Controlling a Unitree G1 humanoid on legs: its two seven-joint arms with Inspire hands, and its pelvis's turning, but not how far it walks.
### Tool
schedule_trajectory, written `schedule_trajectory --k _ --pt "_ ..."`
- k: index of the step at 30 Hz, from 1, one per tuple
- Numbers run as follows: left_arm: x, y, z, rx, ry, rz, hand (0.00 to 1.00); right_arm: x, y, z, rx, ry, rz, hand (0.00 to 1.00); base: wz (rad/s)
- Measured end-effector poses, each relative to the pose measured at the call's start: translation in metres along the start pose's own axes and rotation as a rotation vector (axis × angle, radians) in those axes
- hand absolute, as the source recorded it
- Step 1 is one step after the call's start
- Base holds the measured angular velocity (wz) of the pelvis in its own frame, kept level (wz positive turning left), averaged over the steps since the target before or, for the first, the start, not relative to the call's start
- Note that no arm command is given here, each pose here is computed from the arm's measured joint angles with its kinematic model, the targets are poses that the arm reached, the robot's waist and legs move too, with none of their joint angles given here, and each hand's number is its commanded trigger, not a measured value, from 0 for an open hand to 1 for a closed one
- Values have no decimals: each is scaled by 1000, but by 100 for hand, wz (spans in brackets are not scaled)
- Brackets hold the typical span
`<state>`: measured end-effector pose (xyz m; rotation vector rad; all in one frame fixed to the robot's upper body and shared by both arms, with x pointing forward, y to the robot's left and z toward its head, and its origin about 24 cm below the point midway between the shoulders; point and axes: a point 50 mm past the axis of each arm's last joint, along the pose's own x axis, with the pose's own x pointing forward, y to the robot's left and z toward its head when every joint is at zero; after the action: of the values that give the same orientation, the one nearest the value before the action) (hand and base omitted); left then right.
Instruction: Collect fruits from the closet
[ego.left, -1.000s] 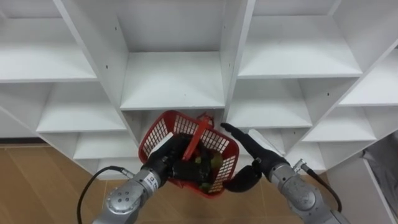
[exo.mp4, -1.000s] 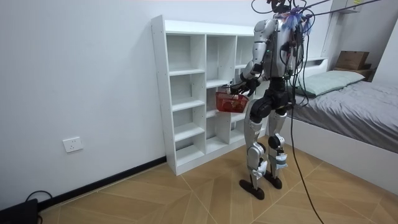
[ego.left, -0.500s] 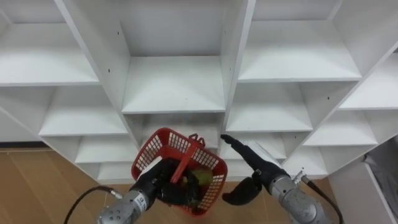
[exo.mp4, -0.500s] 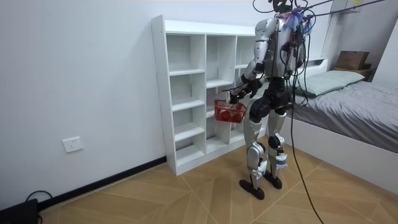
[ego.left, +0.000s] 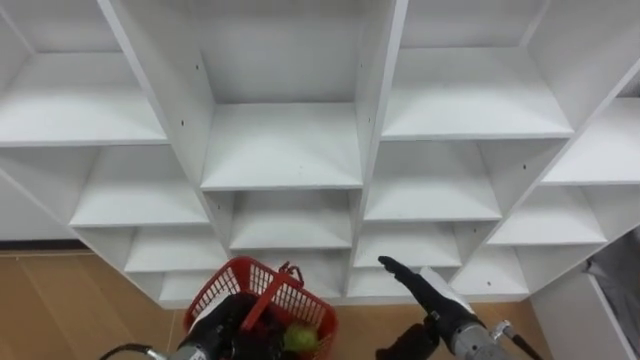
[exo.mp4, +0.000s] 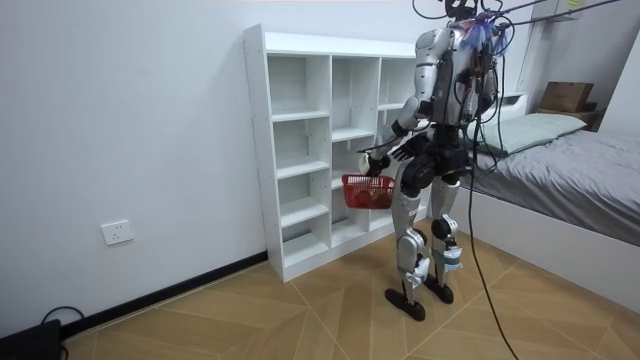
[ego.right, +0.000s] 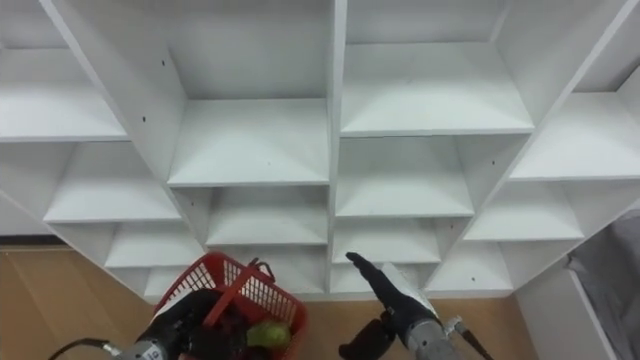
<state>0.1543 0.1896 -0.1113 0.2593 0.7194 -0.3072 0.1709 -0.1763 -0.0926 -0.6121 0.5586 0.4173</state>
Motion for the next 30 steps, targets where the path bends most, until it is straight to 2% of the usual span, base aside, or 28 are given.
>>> schedule_trajectory --k 8,18,30 --pt "-11 2 -20 -74 49 60 100 -9 -5 -16 118 47 -74 0 2" --pt "-19 -4 -44 -105 140 75 100 -17 -1 -41 296 134 -159 0 4" --pt "-33 7 -65 -163 207 202 100 -41 11 -81 383 305 -218 0 3"
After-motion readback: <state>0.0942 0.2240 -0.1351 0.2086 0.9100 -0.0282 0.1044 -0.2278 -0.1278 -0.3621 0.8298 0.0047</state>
